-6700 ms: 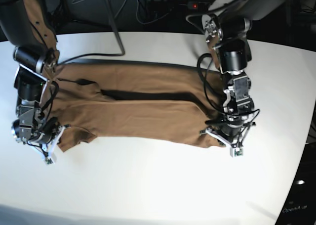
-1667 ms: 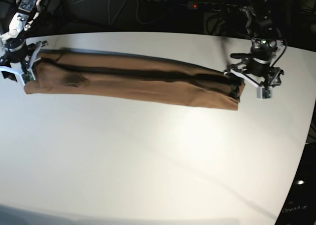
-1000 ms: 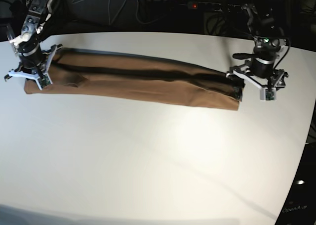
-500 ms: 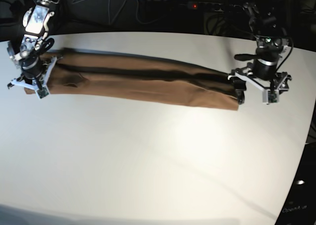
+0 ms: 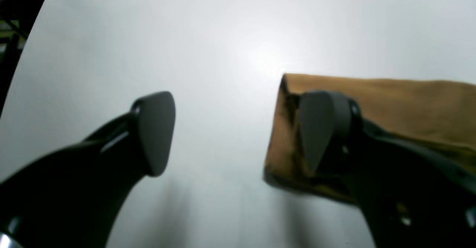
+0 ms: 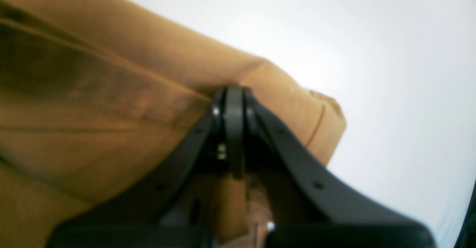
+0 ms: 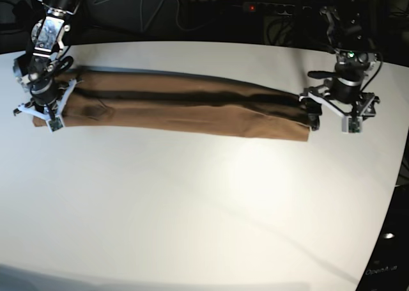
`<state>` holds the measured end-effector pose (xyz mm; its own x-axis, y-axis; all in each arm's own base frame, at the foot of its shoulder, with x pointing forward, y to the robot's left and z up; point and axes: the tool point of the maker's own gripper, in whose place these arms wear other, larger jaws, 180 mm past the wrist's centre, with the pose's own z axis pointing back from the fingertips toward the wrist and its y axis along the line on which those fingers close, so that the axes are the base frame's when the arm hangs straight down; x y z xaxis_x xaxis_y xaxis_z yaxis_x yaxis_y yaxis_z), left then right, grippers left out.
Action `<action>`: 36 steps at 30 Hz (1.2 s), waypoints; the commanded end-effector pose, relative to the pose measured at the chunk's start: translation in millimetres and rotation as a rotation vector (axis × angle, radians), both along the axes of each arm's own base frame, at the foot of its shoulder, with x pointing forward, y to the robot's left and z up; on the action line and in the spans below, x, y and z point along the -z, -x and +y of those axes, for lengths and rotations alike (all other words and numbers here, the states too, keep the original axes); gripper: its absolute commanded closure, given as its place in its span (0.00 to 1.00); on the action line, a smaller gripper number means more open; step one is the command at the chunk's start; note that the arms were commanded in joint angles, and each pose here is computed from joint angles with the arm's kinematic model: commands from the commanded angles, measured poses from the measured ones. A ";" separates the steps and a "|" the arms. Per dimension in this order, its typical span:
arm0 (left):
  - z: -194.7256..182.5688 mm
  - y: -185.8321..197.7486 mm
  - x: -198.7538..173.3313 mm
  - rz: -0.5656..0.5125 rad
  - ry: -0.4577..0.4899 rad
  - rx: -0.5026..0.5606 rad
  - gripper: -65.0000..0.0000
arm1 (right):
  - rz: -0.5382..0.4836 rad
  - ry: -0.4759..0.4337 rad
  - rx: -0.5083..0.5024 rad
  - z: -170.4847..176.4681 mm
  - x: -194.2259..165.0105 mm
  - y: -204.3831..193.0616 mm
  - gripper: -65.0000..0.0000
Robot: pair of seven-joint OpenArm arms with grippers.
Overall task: Fold the T-shirt properly
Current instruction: 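Open the left gripper and regrasp the strip's hem end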
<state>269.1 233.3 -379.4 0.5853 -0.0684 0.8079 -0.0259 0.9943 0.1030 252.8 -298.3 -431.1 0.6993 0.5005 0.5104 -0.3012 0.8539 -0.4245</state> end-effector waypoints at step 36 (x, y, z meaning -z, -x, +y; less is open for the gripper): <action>-10.7 -10.5 18.9 0.197 0.040 0.155 0.07 | 0.019 0.014 -0.002 -4.0 0.5 4.2 0.99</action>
